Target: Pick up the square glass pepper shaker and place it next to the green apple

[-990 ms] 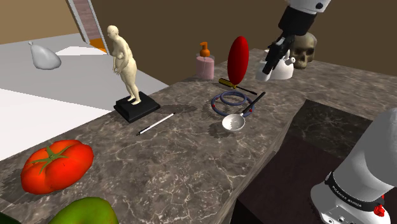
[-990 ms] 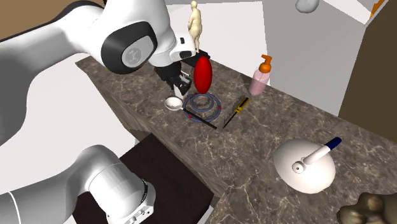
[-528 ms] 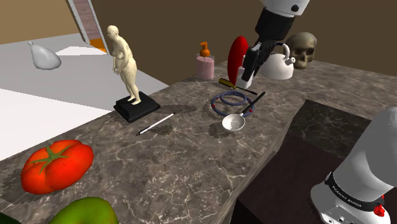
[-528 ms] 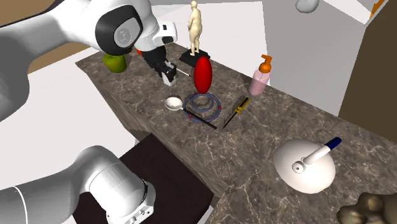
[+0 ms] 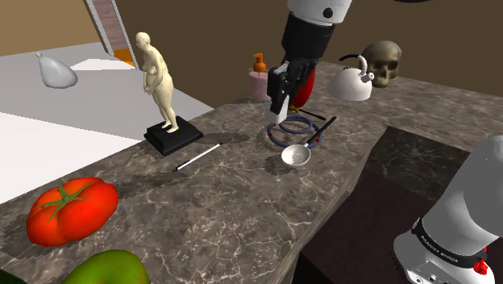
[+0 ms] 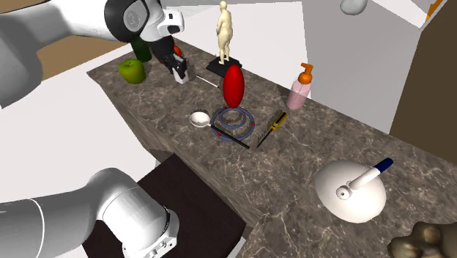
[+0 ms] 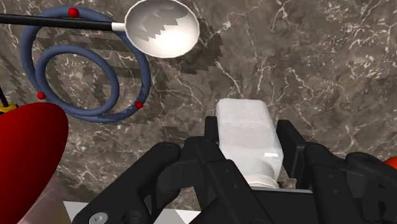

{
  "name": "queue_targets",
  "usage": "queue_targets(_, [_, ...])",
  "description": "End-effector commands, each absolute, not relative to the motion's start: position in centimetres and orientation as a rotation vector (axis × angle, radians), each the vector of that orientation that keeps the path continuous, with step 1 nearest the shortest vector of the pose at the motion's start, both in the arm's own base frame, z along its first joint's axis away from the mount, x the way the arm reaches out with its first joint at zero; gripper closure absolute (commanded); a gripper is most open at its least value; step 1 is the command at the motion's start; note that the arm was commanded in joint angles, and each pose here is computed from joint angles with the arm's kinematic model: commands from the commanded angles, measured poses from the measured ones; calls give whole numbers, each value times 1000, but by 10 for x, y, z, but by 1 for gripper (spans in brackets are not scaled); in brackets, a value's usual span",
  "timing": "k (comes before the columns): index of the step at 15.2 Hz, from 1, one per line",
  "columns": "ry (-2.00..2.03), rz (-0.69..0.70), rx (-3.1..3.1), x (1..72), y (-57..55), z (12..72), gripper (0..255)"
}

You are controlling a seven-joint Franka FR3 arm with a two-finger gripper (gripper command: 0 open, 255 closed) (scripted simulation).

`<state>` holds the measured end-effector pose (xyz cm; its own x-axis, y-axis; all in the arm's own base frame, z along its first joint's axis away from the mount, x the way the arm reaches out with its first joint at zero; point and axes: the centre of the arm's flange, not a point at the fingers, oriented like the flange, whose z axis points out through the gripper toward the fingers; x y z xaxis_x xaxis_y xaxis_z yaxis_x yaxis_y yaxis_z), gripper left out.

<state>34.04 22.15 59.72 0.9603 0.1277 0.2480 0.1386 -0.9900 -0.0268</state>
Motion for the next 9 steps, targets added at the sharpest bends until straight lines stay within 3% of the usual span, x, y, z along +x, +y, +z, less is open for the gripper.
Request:
queue_targets(1, [-207,-383,-3065,346,252,595,255])
queue_targets(9, [-207,-383,-3065,365,356,596,255])
